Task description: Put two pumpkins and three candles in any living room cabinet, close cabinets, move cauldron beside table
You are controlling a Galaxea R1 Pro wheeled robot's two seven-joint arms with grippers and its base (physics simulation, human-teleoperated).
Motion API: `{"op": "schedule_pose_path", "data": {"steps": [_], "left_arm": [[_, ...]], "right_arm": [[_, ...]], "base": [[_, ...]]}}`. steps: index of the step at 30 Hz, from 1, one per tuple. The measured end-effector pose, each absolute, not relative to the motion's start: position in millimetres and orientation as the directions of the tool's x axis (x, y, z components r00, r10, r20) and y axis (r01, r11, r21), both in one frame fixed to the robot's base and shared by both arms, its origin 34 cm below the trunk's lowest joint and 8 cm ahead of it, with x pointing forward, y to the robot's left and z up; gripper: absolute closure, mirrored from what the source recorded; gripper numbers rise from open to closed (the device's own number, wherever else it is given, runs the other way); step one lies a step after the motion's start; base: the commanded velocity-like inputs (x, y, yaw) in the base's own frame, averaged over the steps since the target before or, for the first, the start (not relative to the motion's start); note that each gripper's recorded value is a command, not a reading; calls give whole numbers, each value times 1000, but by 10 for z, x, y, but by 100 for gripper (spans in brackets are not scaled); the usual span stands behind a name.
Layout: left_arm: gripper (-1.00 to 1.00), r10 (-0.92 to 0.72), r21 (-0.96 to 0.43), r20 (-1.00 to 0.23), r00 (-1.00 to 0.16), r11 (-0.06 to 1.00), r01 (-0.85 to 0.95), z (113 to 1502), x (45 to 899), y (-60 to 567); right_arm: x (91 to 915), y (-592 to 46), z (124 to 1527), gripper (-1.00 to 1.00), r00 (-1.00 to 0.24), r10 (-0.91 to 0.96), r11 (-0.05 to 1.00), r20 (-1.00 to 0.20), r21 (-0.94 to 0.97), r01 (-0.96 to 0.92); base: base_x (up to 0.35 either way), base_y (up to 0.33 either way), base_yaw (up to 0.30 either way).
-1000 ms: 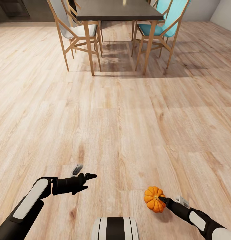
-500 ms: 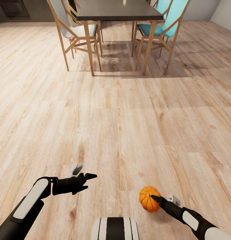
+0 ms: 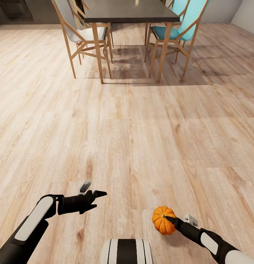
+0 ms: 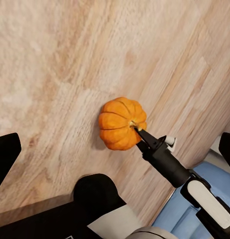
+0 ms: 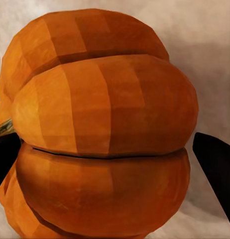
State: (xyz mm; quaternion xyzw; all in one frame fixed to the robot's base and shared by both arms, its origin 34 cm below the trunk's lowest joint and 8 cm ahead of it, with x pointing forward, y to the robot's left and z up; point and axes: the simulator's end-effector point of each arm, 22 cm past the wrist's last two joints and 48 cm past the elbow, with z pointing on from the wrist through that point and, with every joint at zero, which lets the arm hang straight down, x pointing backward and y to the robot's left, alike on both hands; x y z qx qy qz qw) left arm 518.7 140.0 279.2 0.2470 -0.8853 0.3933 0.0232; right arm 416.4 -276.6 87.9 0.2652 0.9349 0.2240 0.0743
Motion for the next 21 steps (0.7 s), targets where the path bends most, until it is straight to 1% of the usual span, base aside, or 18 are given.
{"op": "schedule_pose_path", "data": {"steps": [21], "left_arm": [[-100,-419,-685,235,-877,569,-456,2792,5187,1400]], "right_arm": [[4159,-2767,878,100,-850,527,761,-20,457,461]], "base": [[0,0,0]]}}
